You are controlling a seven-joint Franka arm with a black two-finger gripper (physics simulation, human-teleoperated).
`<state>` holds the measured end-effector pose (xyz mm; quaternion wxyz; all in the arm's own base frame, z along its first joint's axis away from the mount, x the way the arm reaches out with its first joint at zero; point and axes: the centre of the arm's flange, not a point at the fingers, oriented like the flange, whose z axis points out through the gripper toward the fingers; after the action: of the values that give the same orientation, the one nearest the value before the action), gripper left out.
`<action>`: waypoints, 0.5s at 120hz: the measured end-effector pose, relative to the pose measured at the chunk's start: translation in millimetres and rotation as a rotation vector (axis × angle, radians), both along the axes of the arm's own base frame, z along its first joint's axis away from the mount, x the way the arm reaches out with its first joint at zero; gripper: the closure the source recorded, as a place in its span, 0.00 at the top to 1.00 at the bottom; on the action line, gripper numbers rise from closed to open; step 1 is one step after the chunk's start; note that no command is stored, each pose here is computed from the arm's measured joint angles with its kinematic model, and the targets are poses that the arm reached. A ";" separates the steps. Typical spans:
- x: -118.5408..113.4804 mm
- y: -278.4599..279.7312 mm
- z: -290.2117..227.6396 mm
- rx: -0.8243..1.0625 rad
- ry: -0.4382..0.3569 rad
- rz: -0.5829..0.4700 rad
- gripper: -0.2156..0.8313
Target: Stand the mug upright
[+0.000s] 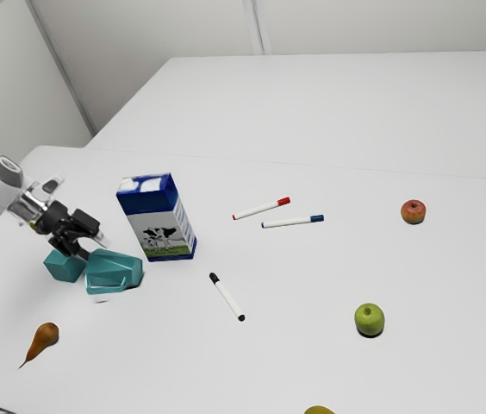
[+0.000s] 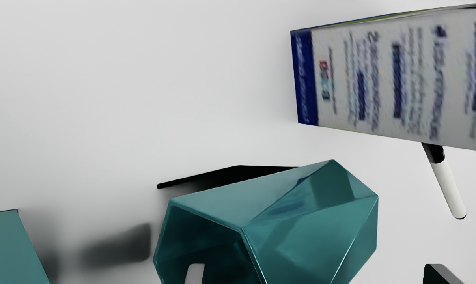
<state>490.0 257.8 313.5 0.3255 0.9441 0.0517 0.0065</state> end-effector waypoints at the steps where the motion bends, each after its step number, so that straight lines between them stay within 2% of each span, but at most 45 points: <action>1: 0.1 0.0 -0.1 0.000 -0.002 0.001 0.79; 28: -1.0 -6.8 -7.6 -0.022 -0.011 -0.001 0.79; 34: -2.1 -8.6 -9.1 -0.033 -0.009 -0.002 0.77; 52: -5.3 -12.4 -12.3 -0.059 -0.006 -0.006 0.41; 60: -6.1 -12.1 -10.2 -0.065 -0.011 -0.006 0.29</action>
<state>483.9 245.7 303.3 0.3565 0.9331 0.0471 0.0091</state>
